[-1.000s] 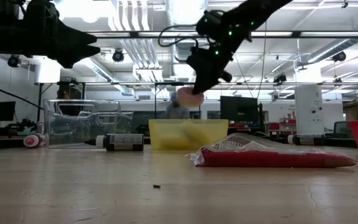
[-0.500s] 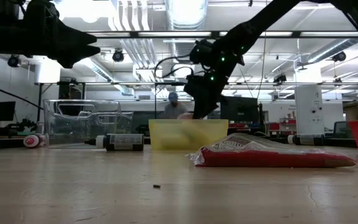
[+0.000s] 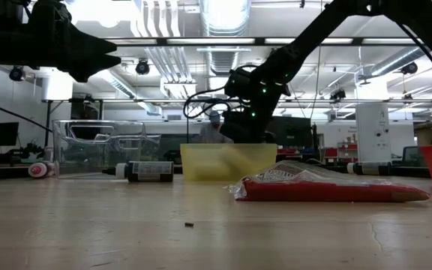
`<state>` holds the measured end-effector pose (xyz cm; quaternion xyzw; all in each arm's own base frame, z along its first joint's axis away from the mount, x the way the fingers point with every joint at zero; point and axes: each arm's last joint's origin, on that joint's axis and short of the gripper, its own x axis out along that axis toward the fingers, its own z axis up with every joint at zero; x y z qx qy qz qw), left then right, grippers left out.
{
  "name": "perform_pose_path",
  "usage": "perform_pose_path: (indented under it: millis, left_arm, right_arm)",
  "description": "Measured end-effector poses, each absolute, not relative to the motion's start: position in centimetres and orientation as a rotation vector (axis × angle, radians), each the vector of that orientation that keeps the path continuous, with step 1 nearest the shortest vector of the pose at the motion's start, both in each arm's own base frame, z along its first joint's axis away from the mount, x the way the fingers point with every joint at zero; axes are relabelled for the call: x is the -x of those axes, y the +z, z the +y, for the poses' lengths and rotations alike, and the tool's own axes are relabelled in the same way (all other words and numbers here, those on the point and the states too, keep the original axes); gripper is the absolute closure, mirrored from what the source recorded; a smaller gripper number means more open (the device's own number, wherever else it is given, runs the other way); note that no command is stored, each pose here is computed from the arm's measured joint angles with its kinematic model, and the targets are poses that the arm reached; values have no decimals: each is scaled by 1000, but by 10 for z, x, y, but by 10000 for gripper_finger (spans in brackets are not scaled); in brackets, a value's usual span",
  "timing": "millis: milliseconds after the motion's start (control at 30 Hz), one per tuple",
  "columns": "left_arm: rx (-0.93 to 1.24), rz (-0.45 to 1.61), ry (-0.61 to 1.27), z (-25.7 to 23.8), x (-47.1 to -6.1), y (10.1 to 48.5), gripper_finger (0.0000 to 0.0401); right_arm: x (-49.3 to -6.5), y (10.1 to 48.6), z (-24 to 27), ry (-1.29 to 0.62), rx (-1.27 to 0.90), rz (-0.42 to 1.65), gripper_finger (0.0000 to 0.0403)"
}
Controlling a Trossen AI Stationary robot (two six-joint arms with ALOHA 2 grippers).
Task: Pick & Place Food Item
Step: Put the pink donut into the yellow bin
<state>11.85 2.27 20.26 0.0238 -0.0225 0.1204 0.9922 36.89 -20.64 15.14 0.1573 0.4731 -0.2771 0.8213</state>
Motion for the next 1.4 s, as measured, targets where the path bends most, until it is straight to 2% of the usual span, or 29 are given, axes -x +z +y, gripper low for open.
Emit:
perform_pose_path:
  millis: [267,933,1400]
  left_arm:
    - [-48,-45,241,23,-119,203,110]
    - [-48,-45,242,23,-119,203,112]
    - [-48,-45,242,23,-119,203,110]
  right_arm:
    - [-369,152,-207,-591,-329,998,314]
    - [-370,153,-206,-591,-330,986,209]
    - [-371,155,-206,-590,-328,976,202]
